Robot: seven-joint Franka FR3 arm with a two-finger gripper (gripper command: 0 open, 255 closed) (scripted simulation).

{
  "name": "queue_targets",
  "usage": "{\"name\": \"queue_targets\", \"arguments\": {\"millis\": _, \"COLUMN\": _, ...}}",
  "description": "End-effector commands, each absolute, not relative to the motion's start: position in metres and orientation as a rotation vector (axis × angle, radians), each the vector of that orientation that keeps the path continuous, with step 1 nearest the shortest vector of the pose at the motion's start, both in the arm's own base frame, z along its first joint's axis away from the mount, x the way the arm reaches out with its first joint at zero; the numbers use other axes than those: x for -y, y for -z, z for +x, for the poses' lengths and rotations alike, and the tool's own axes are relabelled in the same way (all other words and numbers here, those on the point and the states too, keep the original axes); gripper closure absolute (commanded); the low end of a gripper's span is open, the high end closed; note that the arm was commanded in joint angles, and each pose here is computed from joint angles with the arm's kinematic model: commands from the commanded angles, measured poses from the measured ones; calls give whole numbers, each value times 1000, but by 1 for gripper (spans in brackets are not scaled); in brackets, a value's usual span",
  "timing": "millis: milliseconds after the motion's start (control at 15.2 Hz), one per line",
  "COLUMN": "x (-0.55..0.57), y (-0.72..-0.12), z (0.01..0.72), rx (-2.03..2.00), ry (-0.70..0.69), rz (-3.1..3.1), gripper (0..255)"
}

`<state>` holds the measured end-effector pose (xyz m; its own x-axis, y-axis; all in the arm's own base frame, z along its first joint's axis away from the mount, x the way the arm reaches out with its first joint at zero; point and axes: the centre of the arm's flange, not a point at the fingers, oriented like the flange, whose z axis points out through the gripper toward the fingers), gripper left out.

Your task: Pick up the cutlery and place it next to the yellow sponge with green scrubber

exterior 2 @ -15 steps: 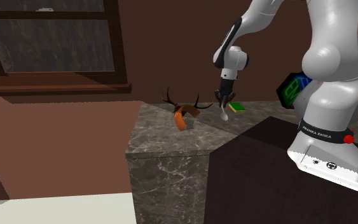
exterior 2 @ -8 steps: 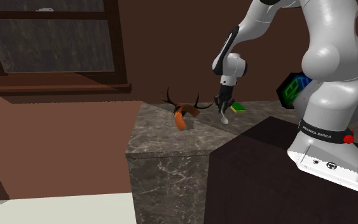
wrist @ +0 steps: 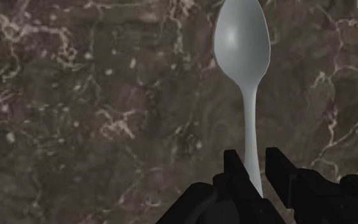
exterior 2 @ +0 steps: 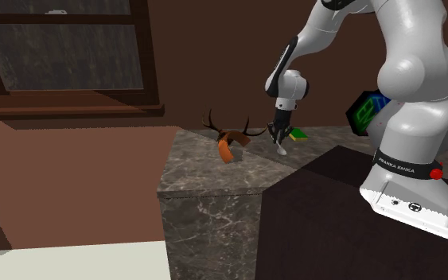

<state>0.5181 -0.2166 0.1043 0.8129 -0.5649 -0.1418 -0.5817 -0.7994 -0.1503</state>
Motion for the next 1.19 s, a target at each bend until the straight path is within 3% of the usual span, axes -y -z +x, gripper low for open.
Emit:
{"name": "queue_targets", "arguments": {"millis": 0, "x": 217, "y": -104, "z": 518, "rx": -898, "ry": -133, "rz": -2811, "gripper": 255}}
{"name": "queue_targets", "arguments": {"millis": 66, "x": 217, "y": -104, "z": 518, "rx": -898, "ry": -133, "rz": -2811, "gripper": 0}}
{"name": "queue_targets", "arguments": {"millis": 396, "x": 217, "y": -104, "z": 518, "rx": -898, "ry": -133, "rz": -2811, "gripper": 0}}
{"name": "queue_targets", "arguments": {"millis": 660, "x": 227, "y": -153, "z": 519, "rx": -898, "ry": -133, "rz": -2811, "gripper": 0}}
{"name": "queue_targets", "arguments": {"millis": 1122, "x": 227, "y": -153, "z": 519, "rx": -898, "ry": -133, "rz": -2811, "gripper": 0}}
